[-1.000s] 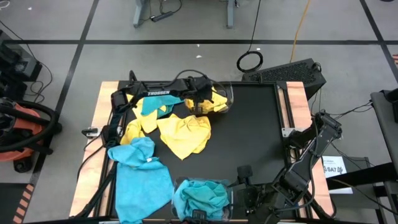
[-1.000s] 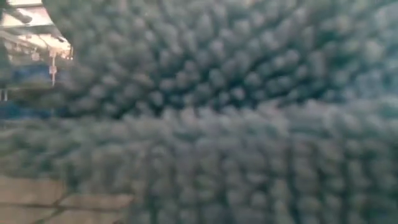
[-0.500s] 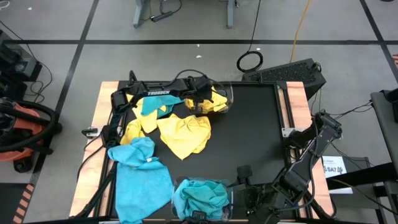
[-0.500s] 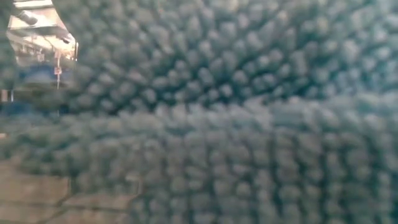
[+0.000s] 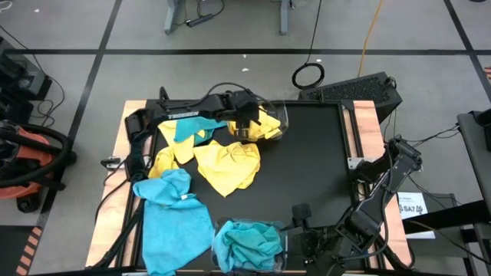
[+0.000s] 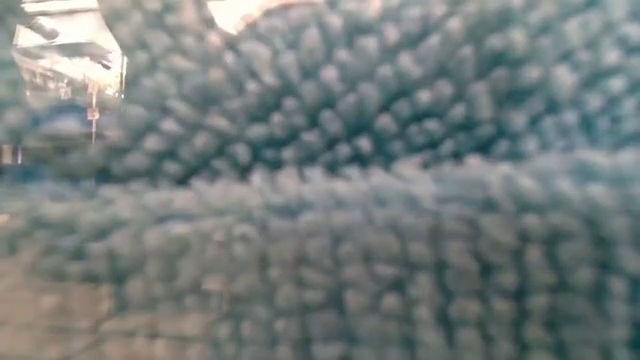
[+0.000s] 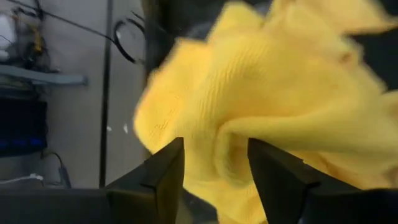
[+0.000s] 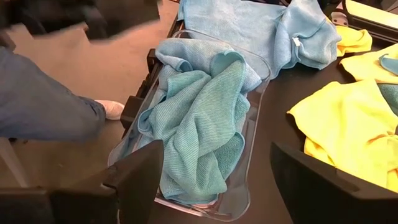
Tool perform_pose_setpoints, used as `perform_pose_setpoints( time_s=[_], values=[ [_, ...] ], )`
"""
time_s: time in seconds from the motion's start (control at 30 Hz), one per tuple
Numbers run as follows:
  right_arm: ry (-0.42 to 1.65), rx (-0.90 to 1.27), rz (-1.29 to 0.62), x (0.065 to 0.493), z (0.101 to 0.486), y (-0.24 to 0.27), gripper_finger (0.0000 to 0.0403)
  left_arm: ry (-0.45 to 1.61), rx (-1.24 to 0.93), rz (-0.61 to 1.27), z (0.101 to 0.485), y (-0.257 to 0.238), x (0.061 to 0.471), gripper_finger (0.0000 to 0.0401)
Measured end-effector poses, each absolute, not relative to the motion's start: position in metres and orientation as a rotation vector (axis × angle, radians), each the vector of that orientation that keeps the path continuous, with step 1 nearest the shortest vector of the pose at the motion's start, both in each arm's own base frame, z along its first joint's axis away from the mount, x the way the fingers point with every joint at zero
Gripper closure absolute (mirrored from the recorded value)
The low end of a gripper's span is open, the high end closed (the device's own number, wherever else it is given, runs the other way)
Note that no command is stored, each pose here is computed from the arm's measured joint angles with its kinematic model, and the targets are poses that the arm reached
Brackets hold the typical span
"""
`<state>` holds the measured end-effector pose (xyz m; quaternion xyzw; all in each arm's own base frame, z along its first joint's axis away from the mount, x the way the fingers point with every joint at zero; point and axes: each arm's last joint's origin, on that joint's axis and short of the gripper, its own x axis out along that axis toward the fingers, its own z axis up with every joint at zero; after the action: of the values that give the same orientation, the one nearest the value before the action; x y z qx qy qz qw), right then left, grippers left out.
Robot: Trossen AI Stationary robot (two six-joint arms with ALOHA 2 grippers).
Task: Sort microfiber towel by color & place in baskets
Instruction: Put the yellow towel into the top transparent bin, then put the blue towel into the bottom transparent bin
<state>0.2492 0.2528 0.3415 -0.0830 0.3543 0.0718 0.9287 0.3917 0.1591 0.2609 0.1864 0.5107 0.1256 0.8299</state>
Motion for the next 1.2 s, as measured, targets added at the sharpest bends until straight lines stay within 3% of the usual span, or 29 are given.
perform_pose_setpoints(
  time_s=[0.33, 0.73, 1.0, 1.2],
  values=[
    [0.723, -0.171, 0.149, 0.249, 0.342, 0.253, 0.0117, 0.925, 0.38, 0.275, 0.335, 0.119, 0.359, 0.0209],
    [0.712, -0.161, 0.152, 0.25, 0.343, 0.254, 0.0117, 0.785, 0.352, 0.188, 0.394, 0.05, 0.312, 0.0209],
    [0.706, -0.155, 0.154, 0.251, 0.343, 0.254, 0.0117, 0.761, 0.324, 0.071, 0.409, 0.001, 0.289, 0.0209],
    [0.683, -0.135, 0.16, 0.252, 0.345, 0.256, 0.0117, 0.862, 0.28, -0.005, 0.401, -0.031, 0.277, 0.0209]
  ],
)
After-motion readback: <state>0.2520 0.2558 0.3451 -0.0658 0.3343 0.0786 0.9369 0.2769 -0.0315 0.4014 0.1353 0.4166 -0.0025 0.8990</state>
